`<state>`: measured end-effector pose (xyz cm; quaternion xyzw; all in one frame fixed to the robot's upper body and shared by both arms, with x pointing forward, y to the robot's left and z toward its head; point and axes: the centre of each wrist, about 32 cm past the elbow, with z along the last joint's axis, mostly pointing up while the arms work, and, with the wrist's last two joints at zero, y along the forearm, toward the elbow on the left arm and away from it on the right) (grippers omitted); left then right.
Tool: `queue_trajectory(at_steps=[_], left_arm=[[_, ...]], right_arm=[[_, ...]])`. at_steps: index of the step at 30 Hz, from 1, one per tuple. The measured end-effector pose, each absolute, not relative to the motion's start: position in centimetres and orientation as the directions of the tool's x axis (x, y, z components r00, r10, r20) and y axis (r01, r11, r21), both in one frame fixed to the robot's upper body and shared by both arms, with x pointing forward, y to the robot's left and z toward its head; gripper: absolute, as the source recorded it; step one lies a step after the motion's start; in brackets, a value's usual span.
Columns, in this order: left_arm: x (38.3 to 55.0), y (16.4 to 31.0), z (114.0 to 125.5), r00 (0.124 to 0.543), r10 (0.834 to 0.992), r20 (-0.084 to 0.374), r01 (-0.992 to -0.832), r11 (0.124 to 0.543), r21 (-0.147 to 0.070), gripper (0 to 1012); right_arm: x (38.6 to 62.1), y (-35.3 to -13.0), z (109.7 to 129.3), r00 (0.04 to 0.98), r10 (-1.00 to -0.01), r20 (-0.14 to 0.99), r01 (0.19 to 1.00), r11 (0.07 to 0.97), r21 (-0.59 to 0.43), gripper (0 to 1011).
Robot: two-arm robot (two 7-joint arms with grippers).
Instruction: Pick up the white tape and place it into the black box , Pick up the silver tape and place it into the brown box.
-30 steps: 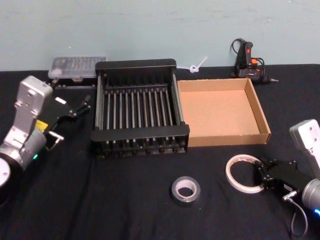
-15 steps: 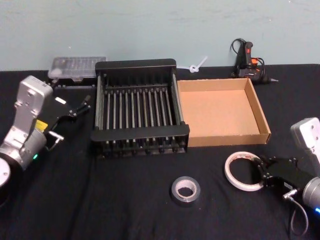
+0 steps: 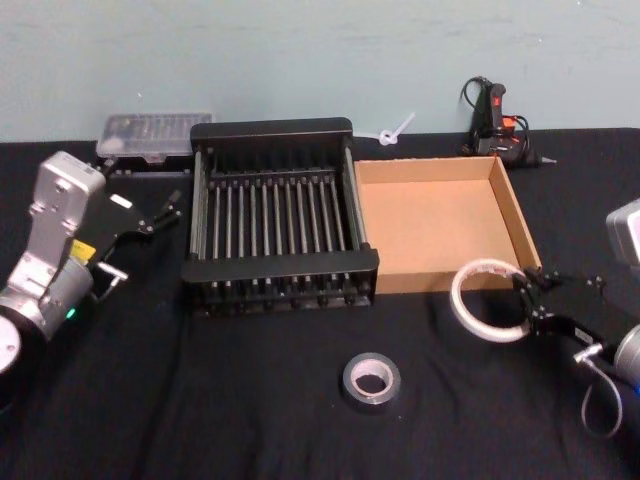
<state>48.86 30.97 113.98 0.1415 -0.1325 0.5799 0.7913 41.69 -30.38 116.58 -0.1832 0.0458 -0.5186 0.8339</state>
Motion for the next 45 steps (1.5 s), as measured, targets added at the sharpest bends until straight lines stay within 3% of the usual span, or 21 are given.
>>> queue_trajectory(at_steps=[21,45], left_arm=[[48.9,31.0,114.0,0.292,0.88,0.374,-0.955,0.287,0.07,1001],[48.9,31.0,114.0,0.292,0.88,0.374,-0.955,0.287,0.07,1001]], right_arm=[[46.5,-28.1,118.5,0.459,-0.878,0.138,0.871,0.414,-0.265,99],[52.6,-22.4,119.4,0.543,-0.823,0.168,0.832,0.499,-0.243,99]])
